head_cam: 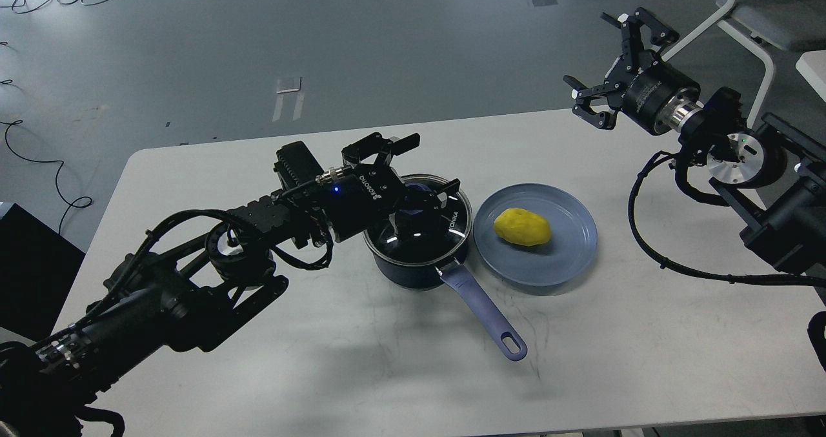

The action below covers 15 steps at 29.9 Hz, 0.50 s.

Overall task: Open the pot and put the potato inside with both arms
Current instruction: 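Reach the left gripper over the saucepan toward the glass lid knob, then lower the left gripper and grasp the blue knob of the glass lid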

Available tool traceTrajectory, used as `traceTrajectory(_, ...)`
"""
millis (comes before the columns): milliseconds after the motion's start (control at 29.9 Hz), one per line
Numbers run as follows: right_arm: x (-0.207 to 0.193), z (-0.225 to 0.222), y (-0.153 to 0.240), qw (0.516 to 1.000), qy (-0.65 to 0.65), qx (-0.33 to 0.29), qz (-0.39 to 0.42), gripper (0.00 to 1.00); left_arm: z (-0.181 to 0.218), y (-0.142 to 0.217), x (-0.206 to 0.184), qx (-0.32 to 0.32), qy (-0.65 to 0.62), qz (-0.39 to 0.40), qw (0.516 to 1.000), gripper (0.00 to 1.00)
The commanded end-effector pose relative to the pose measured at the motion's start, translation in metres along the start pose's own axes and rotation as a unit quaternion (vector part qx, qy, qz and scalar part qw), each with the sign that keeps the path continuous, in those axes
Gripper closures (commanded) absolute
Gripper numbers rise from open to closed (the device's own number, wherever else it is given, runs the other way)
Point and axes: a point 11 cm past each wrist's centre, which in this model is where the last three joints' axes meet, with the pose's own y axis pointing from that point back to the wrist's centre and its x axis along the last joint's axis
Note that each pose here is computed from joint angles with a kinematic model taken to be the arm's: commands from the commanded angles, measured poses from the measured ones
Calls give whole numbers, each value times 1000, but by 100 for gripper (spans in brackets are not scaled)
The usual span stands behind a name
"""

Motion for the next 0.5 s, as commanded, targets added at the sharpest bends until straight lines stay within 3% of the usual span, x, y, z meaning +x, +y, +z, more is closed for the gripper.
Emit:
traceTrajectory(0,1,-1,1,1000,1,0,2,0,-4,-3,-9,10,8,-8,1000,2)
traceTrajectory(468,8,5,5,1000,6,-9,11,0,3,-2,-32,-2,-14,-20,1000,2)
